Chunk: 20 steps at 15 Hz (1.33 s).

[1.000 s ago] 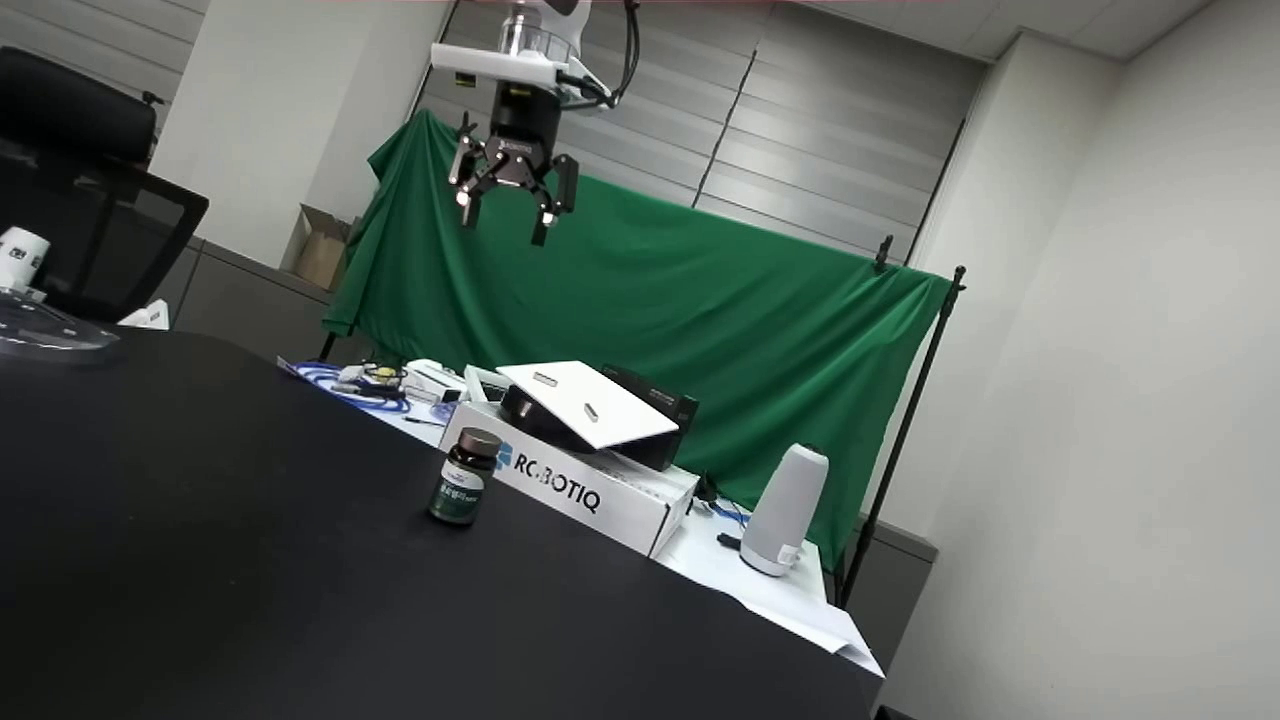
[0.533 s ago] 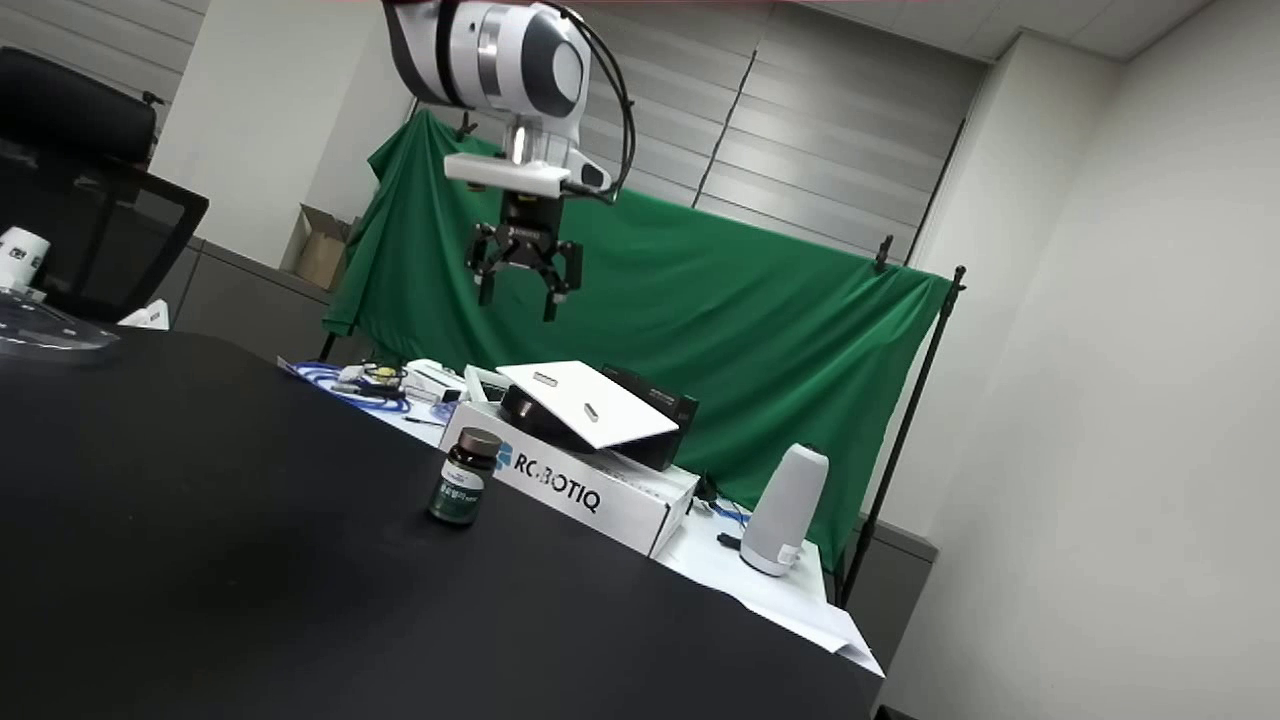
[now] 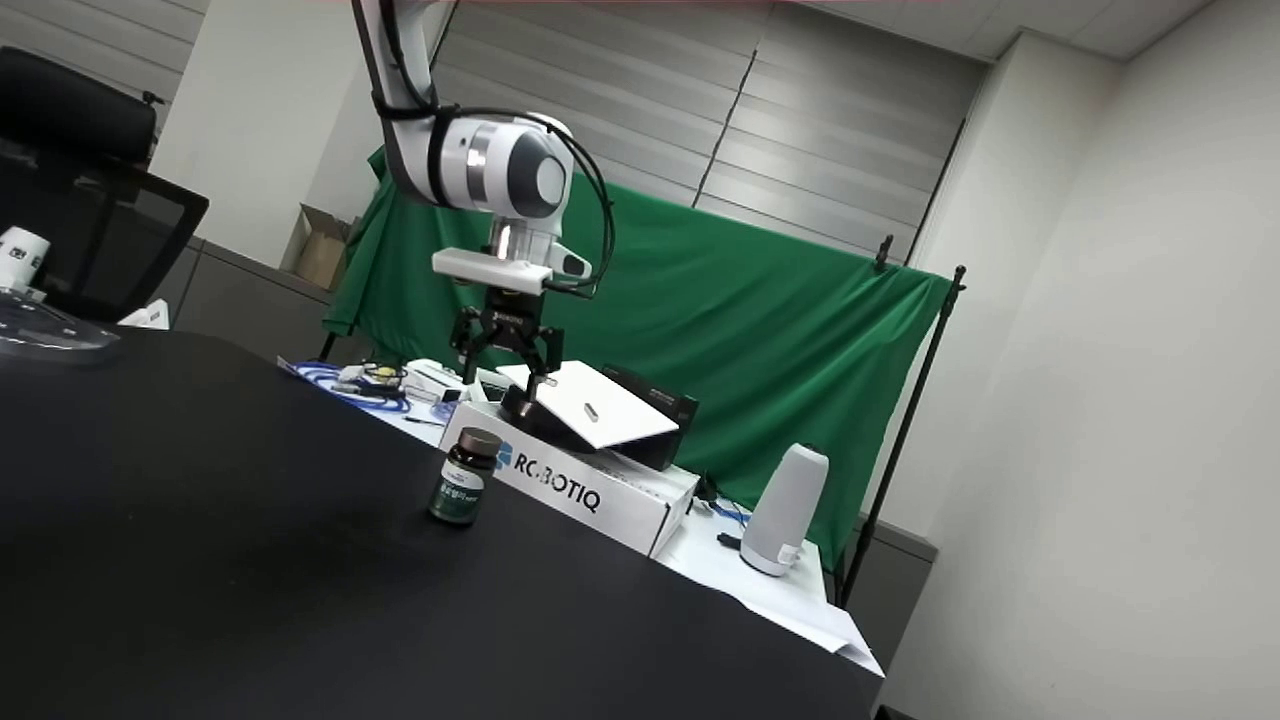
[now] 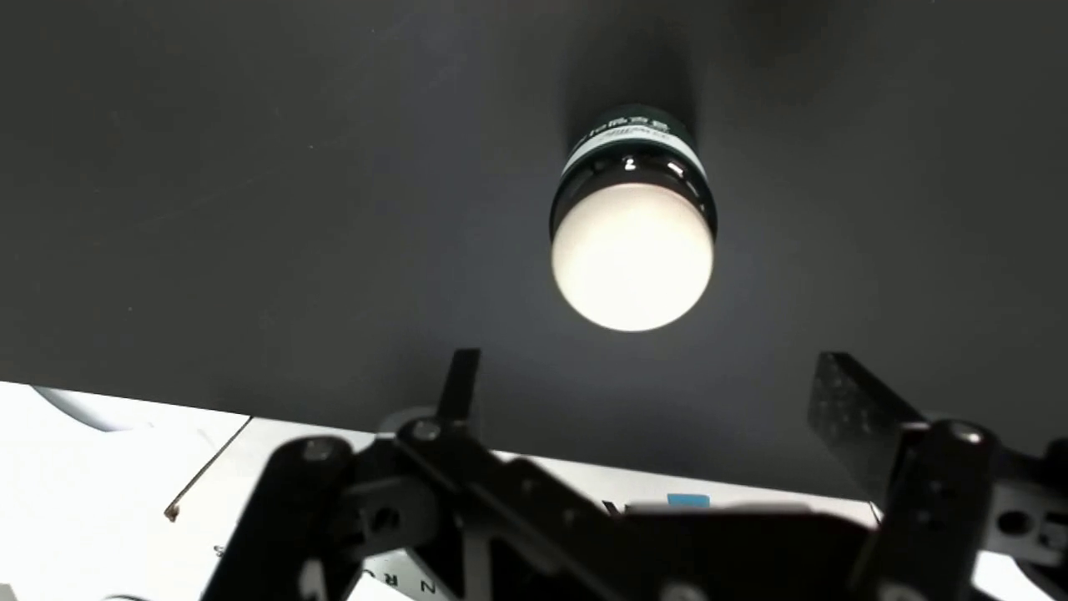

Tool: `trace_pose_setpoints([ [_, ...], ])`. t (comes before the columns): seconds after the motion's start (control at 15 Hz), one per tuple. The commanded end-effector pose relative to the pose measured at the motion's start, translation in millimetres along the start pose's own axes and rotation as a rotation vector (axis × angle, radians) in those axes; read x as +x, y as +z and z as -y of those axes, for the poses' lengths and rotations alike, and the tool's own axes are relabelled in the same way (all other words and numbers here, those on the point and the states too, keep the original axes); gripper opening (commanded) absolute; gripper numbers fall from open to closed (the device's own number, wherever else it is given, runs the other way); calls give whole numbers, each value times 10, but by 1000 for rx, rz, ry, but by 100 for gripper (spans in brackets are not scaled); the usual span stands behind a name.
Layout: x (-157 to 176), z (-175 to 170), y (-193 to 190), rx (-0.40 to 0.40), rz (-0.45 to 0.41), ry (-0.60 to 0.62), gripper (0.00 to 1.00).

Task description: Move the bottle to the bottom left corner of the table

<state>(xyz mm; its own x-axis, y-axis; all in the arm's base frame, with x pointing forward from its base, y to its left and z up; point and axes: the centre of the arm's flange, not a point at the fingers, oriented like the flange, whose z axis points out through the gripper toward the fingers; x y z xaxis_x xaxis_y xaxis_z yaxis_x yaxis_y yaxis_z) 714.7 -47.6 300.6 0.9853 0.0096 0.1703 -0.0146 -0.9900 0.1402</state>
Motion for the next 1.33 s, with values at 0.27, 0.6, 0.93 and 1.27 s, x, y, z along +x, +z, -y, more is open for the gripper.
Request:
trace_pose_setpoints([
  [0.27,131,-43,334,-4,62,25,100],
  [0.6,111,-25,433,7,91,31,100],
  [0.93,63,-24,495,10,123,34,100],
  [1.27,42,-27,559,34,130,58,100],
])
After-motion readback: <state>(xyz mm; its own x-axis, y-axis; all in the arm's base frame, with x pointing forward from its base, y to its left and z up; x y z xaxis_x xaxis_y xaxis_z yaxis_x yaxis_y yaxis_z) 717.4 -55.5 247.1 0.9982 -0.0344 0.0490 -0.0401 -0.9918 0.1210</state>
